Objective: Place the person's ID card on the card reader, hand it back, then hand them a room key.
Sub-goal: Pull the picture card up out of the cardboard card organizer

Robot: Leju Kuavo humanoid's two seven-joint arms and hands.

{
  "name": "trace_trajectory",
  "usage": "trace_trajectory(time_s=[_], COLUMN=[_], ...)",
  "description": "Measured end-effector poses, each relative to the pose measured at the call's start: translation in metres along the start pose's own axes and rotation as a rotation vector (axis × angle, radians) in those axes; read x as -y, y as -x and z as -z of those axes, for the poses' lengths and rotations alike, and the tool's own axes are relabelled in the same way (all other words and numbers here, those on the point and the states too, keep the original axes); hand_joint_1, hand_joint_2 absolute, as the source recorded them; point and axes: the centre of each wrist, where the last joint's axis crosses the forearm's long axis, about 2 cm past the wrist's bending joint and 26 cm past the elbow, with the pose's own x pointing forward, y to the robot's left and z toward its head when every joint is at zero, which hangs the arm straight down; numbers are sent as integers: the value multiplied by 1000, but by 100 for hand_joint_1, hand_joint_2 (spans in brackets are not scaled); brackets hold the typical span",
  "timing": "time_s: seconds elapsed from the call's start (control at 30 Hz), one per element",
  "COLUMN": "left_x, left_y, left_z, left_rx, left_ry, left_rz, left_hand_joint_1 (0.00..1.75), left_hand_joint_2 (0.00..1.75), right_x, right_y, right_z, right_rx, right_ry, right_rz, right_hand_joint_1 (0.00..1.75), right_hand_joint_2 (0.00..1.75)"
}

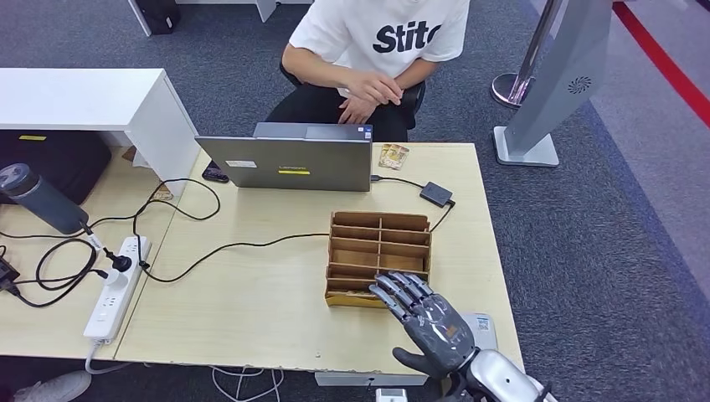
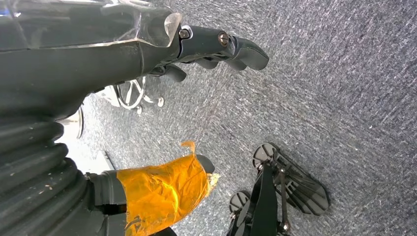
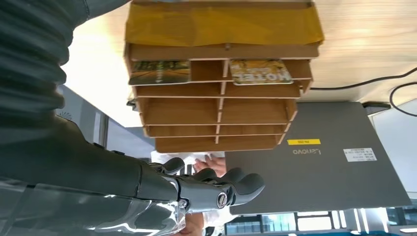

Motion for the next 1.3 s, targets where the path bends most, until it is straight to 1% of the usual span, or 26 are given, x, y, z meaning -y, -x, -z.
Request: trace_trajectory(time_s=[0.17,0.4,0.63,0.8,1.0,1.3], left_x=[0,0,0,0,0,1], left_y=[0,0,1,1,2,2], left_z=[0,0,0,0,0,0], left_rx=[1,1,-1,-4,-6,-5], left_ry=[-1,-5,-10,-13,-16,-18], left_rz=[6,7,-1,-9,-15,-6], left_hand_joint_1=[0,0,0,0,0,0], left_hand_joint_2=[175,175,175,175,175,175], right_x=[-7,-14,-16,-16,-15,-13], right_y=[-6,-14,-22,-25,-26,-26], right_z=[10,19,29,33,37,44], right_rx=[-11,-69,-120,-132,-166,-229], right_ry=[-16,-24,-12,-4,4,40], right_rz=[27,44,47,49,20,-81], right_hand_joint_1=[0,0,0,0,0,0], right_hand_joint_2=[175,175,175,175,175,175])
